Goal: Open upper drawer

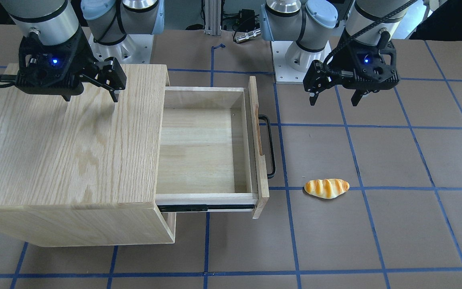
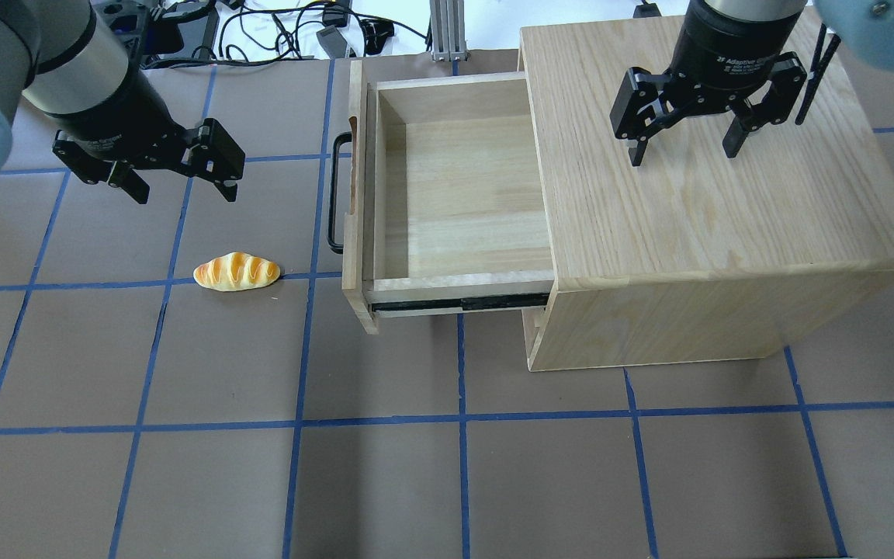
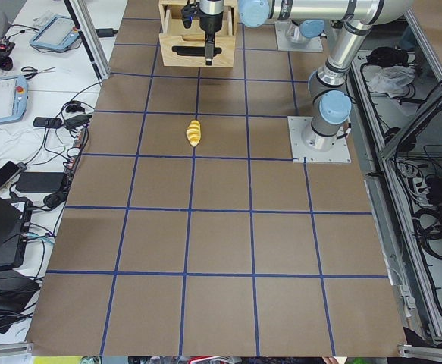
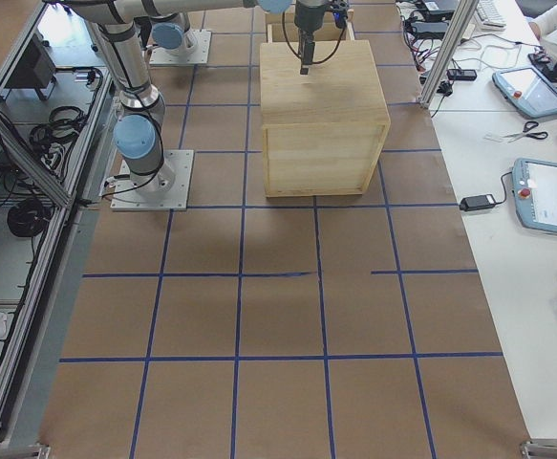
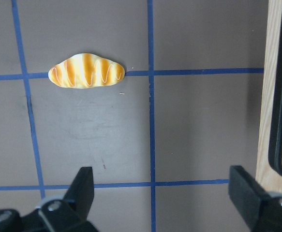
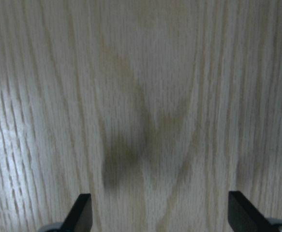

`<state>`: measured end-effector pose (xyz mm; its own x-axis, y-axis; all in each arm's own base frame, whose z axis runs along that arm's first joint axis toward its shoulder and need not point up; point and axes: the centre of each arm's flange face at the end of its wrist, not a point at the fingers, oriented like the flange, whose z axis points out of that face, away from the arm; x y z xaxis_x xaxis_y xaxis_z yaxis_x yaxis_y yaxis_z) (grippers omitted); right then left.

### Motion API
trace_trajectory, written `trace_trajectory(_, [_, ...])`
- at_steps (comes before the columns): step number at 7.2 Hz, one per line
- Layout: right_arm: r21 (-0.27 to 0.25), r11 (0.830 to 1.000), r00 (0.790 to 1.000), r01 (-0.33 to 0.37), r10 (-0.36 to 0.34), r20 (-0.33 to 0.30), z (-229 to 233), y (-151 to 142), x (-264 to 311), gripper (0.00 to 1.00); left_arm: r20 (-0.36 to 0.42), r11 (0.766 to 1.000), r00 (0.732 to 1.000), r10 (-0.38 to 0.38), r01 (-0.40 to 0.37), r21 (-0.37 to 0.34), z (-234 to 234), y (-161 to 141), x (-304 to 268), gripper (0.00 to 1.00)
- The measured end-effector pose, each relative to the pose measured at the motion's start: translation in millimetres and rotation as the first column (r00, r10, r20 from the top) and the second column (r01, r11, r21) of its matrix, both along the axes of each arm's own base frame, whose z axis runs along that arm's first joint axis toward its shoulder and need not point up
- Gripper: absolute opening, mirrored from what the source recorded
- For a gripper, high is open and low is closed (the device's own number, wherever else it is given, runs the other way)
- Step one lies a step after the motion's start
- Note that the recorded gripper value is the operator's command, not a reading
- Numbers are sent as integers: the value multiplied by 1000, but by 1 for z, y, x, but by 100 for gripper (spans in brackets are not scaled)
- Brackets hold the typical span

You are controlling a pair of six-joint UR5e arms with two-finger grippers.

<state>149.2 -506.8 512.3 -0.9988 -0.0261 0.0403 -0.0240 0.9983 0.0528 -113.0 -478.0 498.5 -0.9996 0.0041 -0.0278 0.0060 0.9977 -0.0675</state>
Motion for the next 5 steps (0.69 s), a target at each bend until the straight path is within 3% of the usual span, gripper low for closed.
trace_trajectory(5, [0,1000,1000,0,0,0,0,0,0,100,-3,1000,1000,0,0,-9,4,-3,0,100])
